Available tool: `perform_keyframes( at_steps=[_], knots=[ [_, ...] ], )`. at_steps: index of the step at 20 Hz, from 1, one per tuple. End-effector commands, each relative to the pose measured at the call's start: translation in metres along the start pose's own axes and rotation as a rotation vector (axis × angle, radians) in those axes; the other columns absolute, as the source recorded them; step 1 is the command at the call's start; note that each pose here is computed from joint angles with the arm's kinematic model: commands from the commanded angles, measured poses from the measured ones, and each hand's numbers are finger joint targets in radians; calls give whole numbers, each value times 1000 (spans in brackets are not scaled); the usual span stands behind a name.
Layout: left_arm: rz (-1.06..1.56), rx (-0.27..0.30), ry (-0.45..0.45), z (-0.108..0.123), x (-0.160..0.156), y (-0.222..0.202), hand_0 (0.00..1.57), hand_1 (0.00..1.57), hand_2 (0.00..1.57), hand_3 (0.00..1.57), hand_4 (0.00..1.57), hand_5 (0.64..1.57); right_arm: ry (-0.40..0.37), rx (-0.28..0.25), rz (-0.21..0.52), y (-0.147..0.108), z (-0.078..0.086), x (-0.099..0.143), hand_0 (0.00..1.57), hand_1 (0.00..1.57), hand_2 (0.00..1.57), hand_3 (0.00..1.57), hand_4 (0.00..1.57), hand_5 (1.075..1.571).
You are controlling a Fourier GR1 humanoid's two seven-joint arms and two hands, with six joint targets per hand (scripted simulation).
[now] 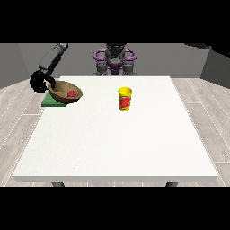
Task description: Pick the cup and pour the ball into the bowl, then pick the bowl and place it on the pad
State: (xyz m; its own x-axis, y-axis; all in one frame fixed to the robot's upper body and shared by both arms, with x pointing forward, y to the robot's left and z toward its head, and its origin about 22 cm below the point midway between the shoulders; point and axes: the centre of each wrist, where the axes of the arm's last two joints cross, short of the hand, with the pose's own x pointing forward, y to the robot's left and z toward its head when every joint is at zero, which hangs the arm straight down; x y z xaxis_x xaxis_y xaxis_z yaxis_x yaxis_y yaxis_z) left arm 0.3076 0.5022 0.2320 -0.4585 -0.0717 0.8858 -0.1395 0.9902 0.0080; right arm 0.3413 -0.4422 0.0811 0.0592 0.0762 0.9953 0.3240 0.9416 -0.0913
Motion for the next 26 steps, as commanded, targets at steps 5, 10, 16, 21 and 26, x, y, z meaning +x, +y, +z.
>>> perform_keyframes(
  at_steps=[5, 10, 16, 21, 26],
  knots=[
    [4, -13, -200, 2, 34, -9, 0, 0, 0, 0, 690, 1560, -164, -107, -44, -73, 2, 9, 1571, 1571, 1571, 0, 984, 1571],
    [11, 24, -185, 9, 56, 0, 0, 0, 0, 0, 692, 1558, -167, -106, -4, -102, 6, 23, 1571, 1571, 1571, 0, 977, 1571],
    [19, -15, -121, 18, 40, -9, 0, 0, 0, 0, 696, 1555, -93, -88, 23, -86, -3, 16, 1571, 1571, 1571, 93, 976, 1570],
    [41, -40, -105, 21, 54, -2, 0, 0, 0, 0, 683, 1557, -34, -53, 40, -66, 6, -31, 1571, 1571, 1571, 922, 1006, 1562],
    [16, 0, 0, 22, 36, 8, 0, 0, 0, 0, 670, 1554, 94, 20, 70, -58, 6, -36, 1571, 1571, 1571, 1209, 957, 1566]
  ],
)
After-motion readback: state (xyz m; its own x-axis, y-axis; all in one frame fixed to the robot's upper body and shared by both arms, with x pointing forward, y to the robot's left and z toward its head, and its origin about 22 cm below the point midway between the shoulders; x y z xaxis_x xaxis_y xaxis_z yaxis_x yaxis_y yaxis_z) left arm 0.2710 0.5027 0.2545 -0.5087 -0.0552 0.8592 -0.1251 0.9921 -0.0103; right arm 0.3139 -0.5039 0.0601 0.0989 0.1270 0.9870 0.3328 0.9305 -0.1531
